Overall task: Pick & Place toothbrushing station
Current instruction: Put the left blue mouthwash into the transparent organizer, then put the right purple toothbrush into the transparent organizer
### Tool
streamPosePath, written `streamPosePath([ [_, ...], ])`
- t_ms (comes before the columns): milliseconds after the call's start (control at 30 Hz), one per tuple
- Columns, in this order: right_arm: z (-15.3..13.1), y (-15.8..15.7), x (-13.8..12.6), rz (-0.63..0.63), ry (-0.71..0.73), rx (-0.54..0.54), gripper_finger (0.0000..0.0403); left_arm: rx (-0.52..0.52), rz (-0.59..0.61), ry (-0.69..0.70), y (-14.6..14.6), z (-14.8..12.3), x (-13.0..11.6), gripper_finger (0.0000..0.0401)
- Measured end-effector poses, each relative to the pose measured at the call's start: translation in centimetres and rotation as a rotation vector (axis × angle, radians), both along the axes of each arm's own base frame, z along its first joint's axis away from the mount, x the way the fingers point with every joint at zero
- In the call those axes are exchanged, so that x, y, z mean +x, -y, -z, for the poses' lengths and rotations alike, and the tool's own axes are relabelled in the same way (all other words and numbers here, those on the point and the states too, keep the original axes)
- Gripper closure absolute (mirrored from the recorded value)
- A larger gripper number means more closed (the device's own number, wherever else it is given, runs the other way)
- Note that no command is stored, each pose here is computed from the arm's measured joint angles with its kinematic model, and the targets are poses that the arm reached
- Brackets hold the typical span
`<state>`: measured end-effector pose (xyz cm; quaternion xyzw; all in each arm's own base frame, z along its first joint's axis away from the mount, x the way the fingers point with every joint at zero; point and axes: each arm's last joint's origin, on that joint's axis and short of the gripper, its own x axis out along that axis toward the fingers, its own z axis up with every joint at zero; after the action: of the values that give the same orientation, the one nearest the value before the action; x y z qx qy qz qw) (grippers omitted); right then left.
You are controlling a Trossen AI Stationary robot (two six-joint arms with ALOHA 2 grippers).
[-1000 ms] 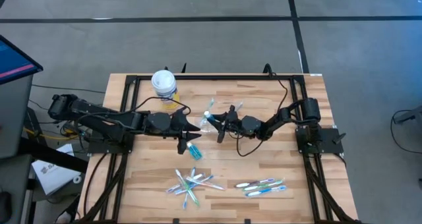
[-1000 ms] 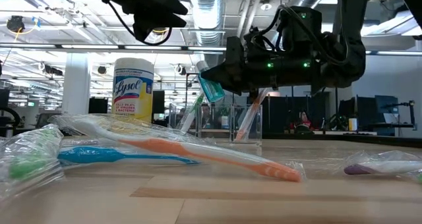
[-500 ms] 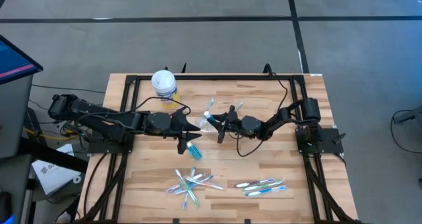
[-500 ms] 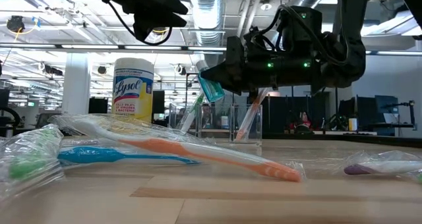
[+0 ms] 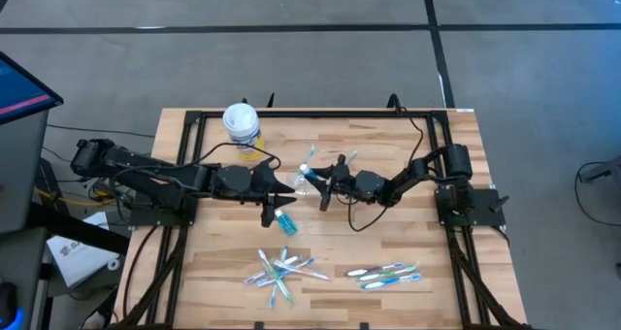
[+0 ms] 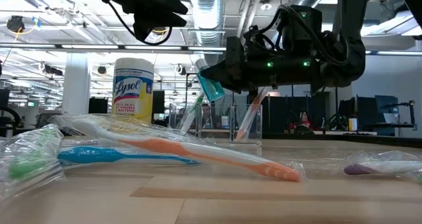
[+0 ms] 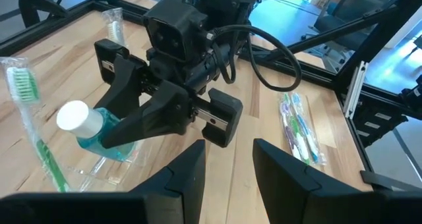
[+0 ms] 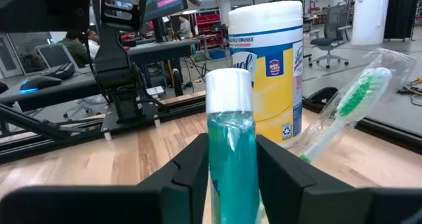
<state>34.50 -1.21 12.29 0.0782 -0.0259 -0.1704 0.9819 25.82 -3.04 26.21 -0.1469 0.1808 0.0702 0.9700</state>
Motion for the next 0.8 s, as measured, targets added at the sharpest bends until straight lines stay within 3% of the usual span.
streamPosePath([
  [267,0.22,0.02,0.01,0.006,-0.023,0.004,0.0254,0.000,0.000,0.000,0.00,0.00,0.00,0.0279],
  [800,-0.13,-0.33,0.00,-0.005,-0.018,0.008,0.0277,0.001,-0.004,0.000,-0.01,-0.01,-0.01,0.0279],
])
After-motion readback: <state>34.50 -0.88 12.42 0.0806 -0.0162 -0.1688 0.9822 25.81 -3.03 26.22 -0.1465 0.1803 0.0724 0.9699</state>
